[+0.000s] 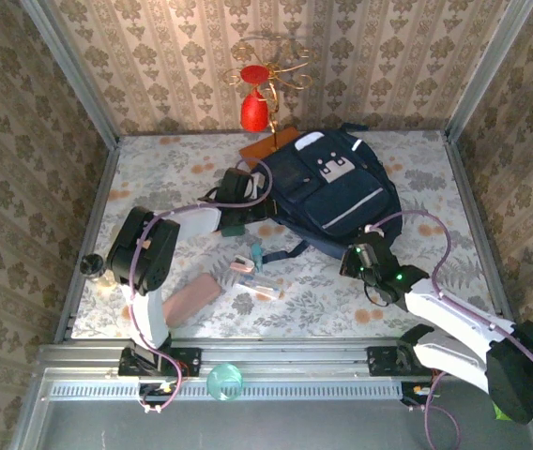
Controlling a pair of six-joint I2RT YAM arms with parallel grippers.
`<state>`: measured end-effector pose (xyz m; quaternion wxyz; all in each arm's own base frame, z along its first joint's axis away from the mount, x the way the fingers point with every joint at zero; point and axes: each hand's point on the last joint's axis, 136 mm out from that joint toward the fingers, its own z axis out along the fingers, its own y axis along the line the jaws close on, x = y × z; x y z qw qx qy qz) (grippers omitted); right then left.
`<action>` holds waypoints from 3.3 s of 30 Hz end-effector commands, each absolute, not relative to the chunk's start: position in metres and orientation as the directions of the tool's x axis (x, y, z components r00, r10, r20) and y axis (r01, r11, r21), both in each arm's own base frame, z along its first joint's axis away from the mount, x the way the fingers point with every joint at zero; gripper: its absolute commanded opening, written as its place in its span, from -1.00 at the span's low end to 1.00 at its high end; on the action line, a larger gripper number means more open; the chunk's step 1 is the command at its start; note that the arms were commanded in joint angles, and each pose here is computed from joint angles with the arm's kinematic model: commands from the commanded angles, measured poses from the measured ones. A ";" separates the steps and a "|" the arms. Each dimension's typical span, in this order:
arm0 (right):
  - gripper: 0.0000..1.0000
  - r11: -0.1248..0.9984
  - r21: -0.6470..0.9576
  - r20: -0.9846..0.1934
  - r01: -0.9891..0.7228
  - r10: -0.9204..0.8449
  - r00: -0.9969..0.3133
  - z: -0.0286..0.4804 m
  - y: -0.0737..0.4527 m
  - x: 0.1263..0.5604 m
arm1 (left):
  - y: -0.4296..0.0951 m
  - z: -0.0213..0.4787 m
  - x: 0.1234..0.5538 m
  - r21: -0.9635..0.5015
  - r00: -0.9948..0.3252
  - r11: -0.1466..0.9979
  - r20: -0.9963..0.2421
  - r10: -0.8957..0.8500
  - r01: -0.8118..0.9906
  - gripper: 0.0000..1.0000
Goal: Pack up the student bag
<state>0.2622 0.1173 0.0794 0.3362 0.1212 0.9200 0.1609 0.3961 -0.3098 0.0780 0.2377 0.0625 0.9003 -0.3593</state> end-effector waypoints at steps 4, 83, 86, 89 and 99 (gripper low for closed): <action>-1.00 0.882 0.467 -0.557 -0.056 0.244 -0.794 0.102 0.154 0.263 | -0.298 0.106 0.414 -0.511 -0.775 0.741 -0.631 0.020 0.436 -0.55; -1.00 0.733 0.587 -0.578 -0.344 0.081 -0.812 0.170 0.218 0.252 | -0.383 0.142 0.236 0.374 0.362 -0.098 -0.745 0.560 0.922 0.27; -1.00 0.733 0.586 -0.578 -0.344 0.081 -0.812 0.168 0.218 0.251 | -0.389 0.136 0.239 0.354 0.350 -0.111 -0.737 0.578 0.929 0.01; -1.00 0.748 0.575 -0.573 -0.333 0.077 -0.816 0.163 0.215 0.251 | -0.389 0.132 0.239 0.342 0.345 -0.120 -0.737 0.581 0.932 -0.35; -1.00 0.897 0.439 -0.409 0.054 0.253 -0.877 0.110 0.127 0.261 | -0.353 0.129 0.246 0.335 0.327 -0.092 -0.762 0.559 0.938 -1.00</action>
